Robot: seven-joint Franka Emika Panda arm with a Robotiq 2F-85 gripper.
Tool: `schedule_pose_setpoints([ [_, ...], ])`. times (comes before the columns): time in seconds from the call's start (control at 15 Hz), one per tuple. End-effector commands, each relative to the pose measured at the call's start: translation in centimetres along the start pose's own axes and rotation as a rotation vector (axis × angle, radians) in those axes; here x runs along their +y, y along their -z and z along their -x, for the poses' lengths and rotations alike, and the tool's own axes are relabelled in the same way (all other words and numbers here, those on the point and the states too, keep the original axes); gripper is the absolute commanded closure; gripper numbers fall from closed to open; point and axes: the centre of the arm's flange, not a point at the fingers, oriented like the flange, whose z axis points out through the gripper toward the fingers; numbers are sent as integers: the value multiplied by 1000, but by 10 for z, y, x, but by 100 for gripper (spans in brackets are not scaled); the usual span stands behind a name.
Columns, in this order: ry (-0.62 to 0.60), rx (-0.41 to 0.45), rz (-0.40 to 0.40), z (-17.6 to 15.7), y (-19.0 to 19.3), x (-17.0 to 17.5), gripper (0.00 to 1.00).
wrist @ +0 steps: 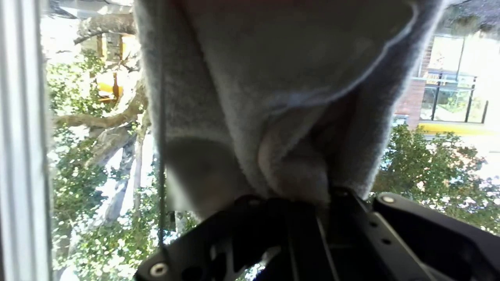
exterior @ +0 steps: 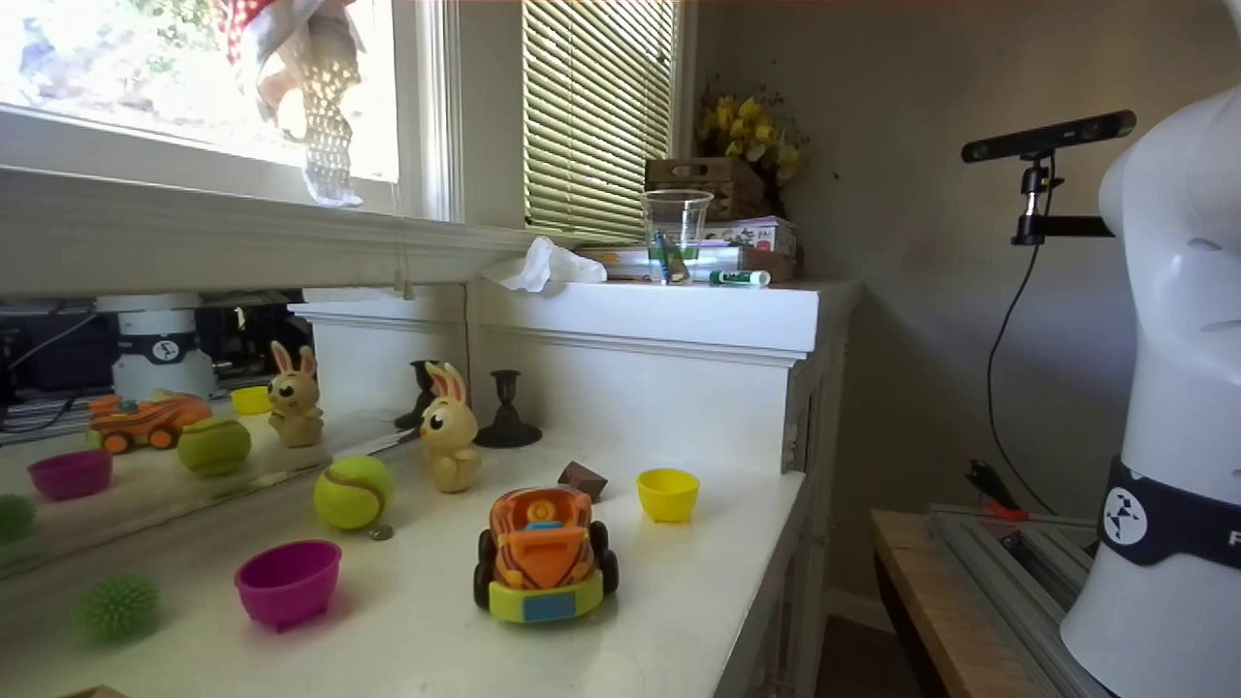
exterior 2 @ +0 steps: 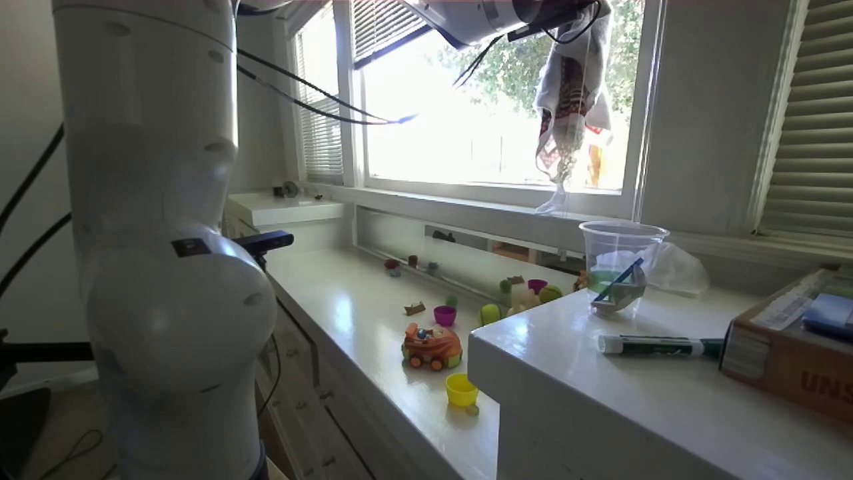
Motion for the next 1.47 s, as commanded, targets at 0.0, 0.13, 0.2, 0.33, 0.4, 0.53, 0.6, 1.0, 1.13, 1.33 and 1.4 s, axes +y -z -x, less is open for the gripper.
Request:
schedule_pose_setpoints([
  [0.0, 18, -15, -51, -4, -28, -61, 98],
  [0.13, 39, -26, -83, 3, -36, -89, 98],
  [0.2, 49, -35, -102, 6, -41, -103, 98],
  [0.33, 72, -40, -135, 10, -50, -130, 98],
  [0.4, 82, -48, -150, 12, -54, -142, 98],
  [0.53, 92, -58, -175, 14, -61, -159, 98],
  [0.6, 92, -61, -181, 14, -62, -164, 98],
  [1.0, 61, -71, -119, 9, -46, -128, 98],
  [1.13, 25, -73, -73, 7, -37, -104, 98],
  [1.33, -37, -62, 1, 0, -20, -62, 98],
  [1.4, -54, -53, 29, -2, -11, -44, 98],
])
